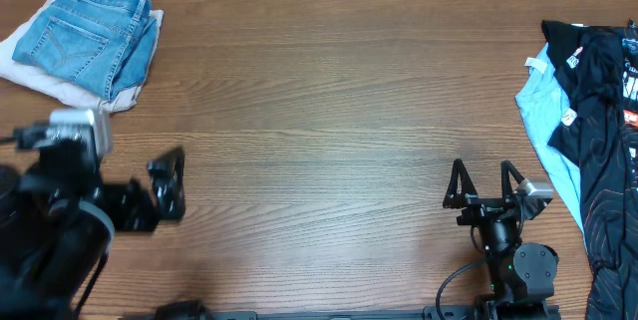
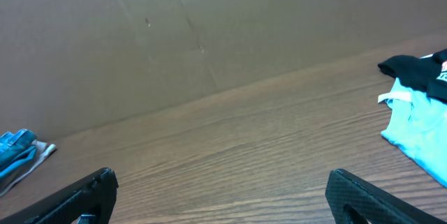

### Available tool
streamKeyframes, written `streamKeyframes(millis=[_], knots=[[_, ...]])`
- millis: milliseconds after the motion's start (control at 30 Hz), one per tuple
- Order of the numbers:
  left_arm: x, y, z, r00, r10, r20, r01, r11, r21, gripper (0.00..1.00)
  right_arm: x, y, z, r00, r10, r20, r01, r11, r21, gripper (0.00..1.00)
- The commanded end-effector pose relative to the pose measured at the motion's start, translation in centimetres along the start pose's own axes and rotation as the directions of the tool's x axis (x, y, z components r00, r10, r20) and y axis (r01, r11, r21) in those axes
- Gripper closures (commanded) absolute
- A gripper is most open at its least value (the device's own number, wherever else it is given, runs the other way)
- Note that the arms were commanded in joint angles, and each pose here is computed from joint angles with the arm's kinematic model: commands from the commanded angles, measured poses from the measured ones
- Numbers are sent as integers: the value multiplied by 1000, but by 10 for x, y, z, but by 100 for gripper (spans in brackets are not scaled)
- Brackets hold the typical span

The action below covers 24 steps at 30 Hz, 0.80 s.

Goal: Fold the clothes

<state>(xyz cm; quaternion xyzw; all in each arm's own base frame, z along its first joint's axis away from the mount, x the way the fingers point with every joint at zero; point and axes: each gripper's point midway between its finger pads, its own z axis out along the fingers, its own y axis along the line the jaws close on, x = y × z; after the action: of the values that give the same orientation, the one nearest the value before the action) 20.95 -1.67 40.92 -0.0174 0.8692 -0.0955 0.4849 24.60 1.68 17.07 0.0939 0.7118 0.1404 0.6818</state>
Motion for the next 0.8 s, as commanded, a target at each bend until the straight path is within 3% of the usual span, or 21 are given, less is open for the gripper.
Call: streamKeyframes(millis=[0,200,367,767], knots=[[19,14,48,997,-82,15,83,996,-26,0,1,-1,0,1000,-6,7,6,1000,-2,0],[63,22,127,986,-96,137,90,995,43,0,1,-1,0,1000,-6,7,6,1000,-2,0],[101,26,162,970,-76,231,58,995,85,0,1,-1,0,1000,-6,7,6,1000,-2,0],[143,50,160,888,-48,457,45,999,16,0,1,-1,0,1000,-6,7,6,1000,-2,0]])
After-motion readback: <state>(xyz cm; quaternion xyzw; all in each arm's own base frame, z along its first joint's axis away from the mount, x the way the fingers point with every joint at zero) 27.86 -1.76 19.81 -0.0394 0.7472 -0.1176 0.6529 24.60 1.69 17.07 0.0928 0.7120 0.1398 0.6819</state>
